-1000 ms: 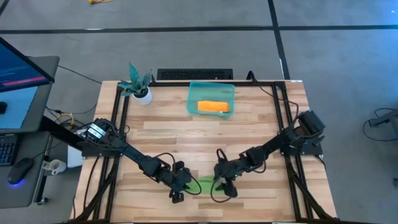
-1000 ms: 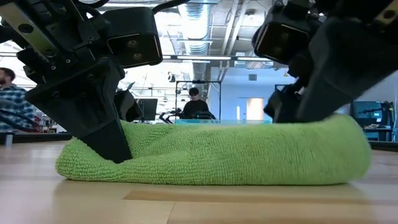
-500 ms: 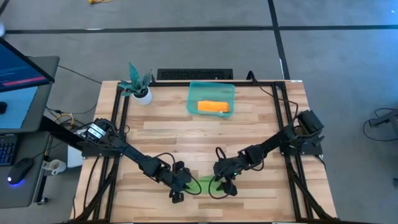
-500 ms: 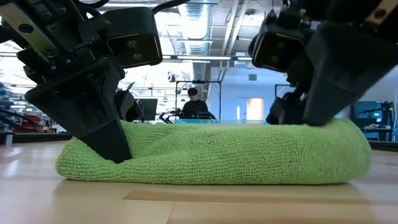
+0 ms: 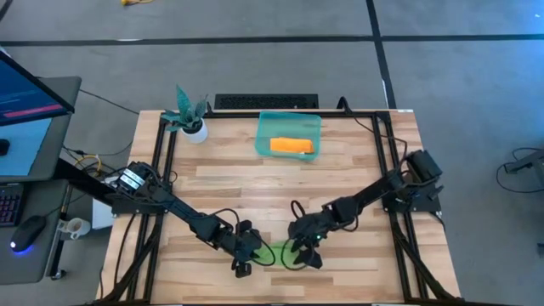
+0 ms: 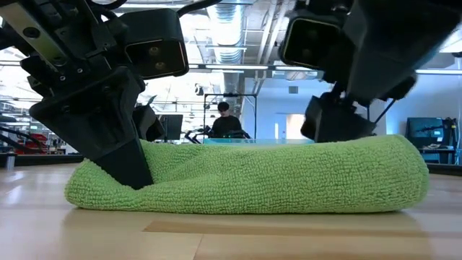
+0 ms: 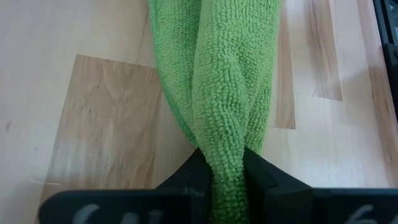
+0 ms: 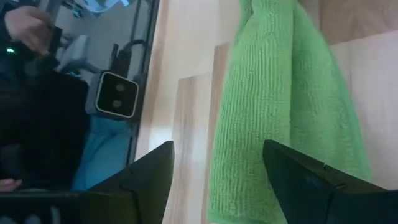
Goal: Roll microfiber towels into tight, uniform cylinder then place into a basket
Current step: Put the green towel into the blue bin
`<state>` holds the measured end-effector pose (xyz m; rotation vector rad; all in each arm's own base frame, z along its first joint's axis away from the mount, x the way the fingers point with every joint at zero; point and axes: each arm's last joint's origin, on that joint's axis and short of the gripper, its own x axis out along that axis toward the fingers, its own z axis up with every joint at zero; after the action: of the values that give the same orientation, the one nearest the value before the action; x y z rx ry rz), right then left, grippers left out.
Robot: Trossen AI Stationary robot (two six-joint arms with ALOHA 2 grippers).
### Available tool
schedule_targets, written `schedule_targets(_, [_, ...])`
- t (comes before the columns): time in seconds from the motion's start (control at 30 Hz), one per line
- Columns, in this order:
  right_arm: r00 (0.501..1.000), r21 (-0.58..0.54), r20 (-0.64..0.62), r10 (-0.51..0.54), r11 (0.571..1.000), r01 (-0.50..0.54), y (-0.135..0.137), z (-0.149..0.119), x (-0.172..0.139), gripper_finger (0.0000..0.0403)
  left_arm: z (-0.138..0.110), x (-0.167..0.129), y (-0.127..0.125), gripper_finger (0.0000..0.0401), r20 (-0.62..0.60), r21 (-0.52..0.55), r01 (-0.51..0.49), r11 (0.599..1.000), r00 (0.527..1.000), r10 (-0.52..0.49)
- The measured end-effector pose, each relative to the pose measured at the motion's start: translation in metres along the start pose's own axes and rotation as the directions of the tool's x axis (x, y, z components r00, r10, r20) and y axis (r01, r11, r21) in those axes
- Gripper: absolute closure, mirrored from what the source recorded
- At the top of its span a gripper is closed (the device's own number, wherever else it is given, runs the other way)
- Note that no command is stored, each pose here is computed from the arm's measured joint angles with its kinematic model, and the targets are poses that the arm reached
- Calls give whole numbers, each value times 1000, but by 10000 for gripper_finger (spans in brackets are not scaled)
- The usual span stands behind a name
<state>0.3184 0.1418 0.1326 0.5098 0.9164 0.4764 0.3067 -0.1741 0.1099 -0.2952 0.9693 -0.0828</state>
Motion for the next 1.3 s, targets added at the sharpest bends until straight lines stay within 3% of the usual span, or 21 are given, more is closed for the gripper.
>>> schedule_targets(0.23, [983,-39,71,-172,984,175,11,-11,6,132,0,0,0,373,0,-3,0,1000,1000,0])
schedule_targets(0.37, [975,-48,43,-218,974,220,14,-19,8,132,0,0,0,374,0,-26,0,1000,1000,0])
schedule_targets(0.7, [959,-60,15,-282,957,282,15,-28,9,132,0,0,0,374,1,-58,0,998,1000,0])
schedule_targets(1.07, [949,-58,-27,-313,949,311,12,-32,8,133,3,1,-1,373,53,-273,12,962,999,2])
schedule_targets(1.3, [946,-57,-38,-323,945,321,11,-32,8,182,5,1,0,372,72,-295,3,956,997,19])
